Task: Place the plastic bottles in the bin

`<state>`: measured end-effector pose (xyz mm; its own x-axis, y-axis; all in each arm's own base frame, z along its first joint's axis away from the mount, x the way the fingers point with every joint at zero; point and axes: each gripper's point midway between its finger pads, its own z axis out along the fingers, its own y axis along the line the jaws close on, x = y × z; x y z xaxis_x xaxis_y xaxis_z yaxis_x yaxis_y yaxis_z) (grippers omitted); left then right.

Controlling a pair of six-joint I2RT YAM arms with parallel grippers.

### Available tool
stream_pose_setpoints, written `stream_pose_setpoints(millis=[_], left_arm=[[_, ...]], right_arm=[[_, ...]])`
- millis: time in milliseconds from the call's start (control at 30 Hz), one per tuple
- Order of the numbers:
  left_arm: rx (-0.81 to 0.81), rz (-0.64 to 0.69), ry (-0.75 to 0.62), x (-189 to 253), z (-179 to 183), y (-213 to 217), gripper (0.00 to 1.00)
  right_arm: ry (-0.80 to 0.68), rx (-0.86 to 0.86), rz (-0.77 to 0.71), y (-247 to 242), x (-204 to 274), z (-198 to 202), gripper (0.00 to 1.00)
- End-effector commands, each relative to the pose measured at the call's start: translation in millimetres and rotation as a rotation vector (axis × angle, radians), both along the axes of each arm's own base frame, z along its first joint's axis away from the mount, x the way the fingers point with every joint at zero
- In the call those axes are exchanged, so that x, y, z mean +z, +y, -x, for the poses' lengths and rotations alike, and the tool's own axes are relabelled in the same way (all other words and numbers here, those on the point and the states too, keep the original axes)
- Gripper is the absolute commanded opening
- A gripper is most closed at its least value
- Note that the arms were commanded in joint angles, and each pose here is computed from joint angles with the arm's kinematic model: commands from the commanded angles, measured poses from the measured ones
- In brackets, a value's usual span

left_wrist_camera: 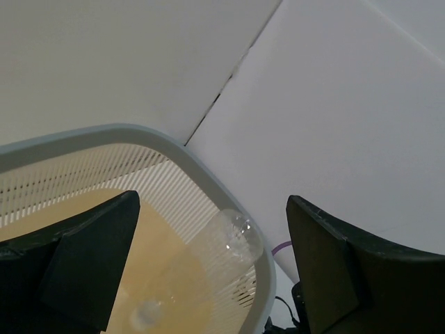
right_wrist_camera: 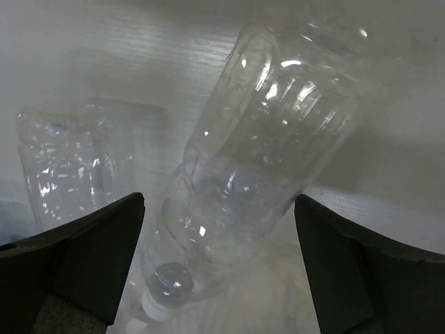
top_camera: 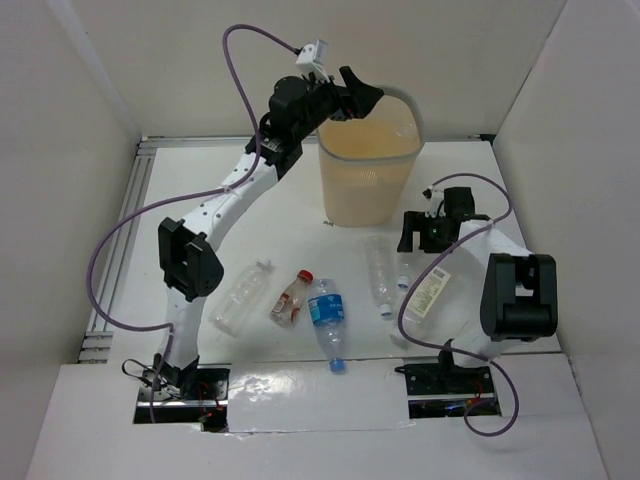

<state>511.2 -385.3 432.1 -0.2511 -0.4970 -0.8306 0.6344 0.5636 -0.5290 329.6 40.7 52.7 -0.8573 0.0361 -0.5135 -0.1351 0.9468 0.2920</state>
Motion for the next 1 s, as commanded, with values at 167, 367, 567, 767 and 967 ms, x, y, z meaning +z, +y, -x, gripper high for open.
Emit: stream_pose_setpoints(millis=[167,367,567,767,967], left_arm=[[0.053,-0.191,-0.113,41,99,29,0.98],[0.016,-0.424,-0.007,-67,229,38,0.96],[-0.076,-0.502,0.149,-147,282,25,0.96],[-0.054,-0.677,0.300,-247,267,-3,1.00],[-0.051,-0.753,0.311,-279,249,-32,1.00]], right_arm=[[-0.008,-0.143,0.015,-17,-22,-25,0.72],[-0.084,-0.238,-0.020,-66,25,-22,0.47],[-0.404,-0.130,0.077,-87,136,-45,0.43],[-0.806,-0.040,0.168,-67,271,-75,0.40],[-1.034,0.012,0.178,-21,357,-91,0.40]])
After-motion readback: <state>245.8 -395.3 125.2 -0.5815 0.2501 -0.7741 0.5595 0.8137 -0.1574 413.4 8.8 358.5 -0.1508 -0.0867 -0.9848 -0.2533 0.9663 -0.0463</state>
